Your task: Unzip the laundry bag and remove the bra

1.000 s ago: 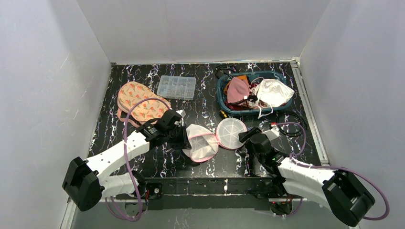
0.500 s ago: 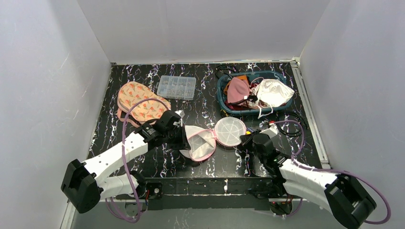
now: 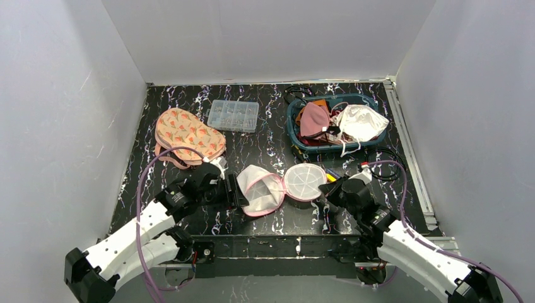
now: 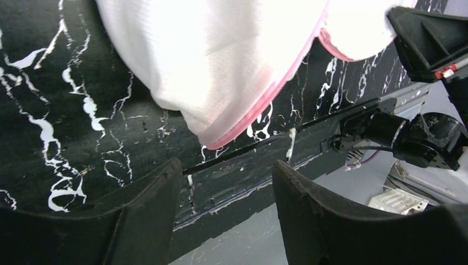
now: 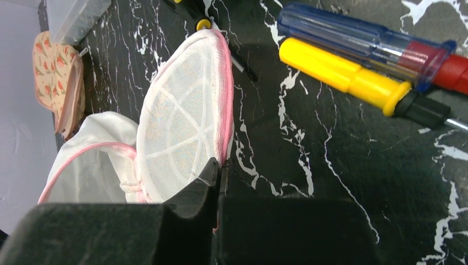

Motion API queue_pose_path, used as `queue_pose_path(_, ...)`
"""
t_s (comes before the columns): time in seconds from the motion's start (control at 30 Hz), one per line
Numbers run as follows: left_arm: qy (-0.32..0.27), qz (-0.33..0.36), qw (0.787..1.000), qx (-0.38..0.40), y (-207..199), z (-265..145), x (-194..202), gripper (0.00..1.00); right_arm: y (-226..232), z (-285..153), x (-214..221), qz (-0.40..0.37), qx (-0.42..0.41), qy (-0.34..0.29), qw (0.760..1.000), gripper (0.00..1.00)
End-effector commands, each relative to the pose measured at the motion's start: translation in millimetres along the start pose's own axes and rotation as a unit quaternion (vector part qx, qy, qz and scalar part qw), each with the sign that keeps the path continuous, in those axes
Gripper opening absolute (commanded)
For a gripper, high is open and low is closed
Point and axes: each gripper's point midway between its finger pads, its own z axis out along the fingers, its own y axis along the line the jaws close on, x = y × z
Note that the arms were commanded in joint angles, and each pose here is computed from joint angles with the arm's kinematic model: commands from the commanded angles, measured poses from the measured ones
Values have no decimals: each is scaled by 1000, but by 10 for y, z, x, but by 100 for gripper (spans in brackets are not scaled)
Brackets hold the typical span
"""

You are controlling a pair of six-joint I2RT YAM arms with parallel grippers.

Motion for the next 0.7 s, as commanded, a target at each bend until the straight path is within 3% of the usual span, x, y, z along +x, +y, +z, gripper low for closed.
queue_pose_path(0.0,-21,-29,999,-35,219,-4,36,60,145,-93,-18,32,8,24,999,1)
queue_pose_path(0.37,-61,94,982,-150,360,78,-64,55,332,-102,-17,31,10,51,998,1)
queue_pose_path(0.67,-84,92,976,-178,452,175,-155,31,357,-148,-32,30,5,53,998,1)
